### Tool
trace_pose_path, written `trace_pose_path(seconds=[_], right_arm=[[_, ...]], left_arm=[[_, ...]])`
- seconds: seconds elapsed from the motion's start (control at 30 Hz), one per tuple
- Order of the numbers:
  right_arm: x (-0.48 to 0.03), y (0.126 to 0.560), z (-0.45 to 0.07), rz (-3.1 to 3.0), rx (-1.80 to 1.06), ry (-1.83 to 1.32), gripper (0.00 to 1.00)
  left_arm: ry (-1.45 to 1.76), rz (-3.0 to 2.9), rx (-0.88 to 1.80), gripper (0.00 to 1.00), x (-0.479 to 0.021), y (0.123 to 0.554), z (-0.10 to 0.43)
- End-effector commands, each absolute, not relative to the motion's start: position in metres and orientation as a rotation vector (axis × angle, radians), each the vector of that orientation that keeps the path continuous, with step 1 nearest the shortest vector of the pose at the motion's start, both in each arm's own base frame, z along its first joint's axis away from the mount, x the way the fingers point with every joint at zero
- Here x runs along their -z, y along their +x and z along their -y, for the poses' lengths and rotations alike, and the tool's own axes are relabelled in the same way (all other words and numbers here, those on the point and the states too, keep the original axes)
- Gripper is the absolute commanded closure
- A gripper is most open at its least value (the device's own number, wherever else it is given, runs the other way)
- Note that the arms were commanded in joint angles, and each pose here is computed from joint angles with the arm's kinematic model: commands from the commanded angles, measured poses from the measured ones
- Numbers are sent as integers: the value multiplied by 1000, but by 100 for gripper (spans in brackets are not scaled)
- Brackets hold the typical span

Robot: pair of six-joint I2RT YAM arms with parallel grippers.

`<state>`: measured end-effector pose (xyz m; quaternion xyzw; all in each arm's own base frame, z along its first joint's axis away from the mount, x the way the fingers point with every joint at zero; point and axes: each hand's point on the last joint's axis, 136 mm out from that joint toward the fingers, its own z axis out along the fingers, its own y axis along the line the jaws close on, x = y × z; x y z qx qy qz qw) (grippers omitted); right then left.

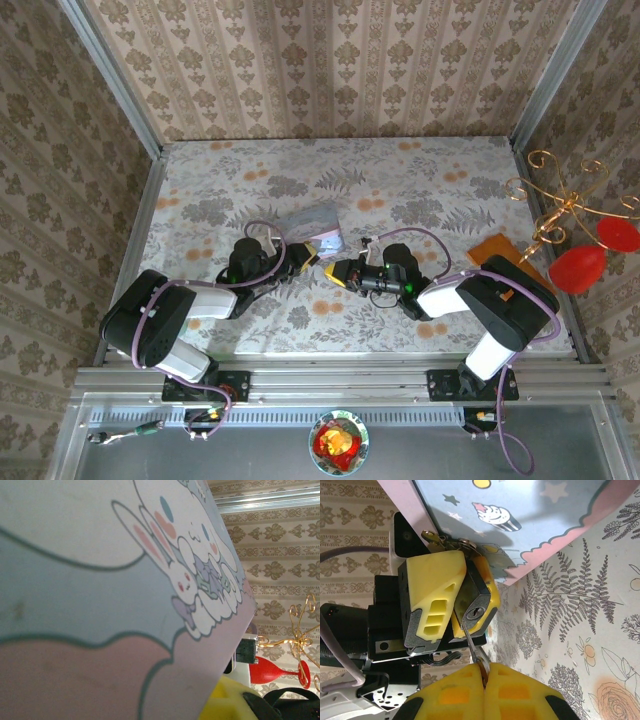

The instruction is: Unlock the padlock with the key

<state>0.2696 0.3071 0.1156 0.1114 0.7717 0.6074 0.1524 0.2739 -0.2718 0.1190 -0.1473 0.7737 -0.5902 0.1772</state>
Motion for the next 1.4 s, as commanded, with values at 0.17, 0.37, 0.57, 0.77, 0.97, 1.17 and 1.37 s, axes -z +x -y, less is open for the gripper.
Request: trace_pose_path(seconds=[0.17,0.37,0.57,0.77,0.97,1.17,1.37], right_arm=[[-121,275,-310,-2189,-1775,310,100],[-118,275,-311,-2193,-1785,324,100],[-120,276,-312,-2179,-1797,326,100],[-120,279,-313,-2172,-1804,331,100],[-116,281,-311,-2175,-1791,360,100],[-116,282,-310,-2168,-1786,380,100],[-112,283,-306,-2170,-1773,422,100]], left_arm=[[-367,-2109,1736,97,-138,274,275],[-360,-2109,1738,97,-139,274,277],[-350,-2122,1740,97,-138,272,280],[-343,-2125,1745,97,-139,270,283],[-342,-2128,1747,97,-138,269,283],[-349,-2126,1745,97,-137,268,283],[-357,-2112,1747,98,-138,268,281]])
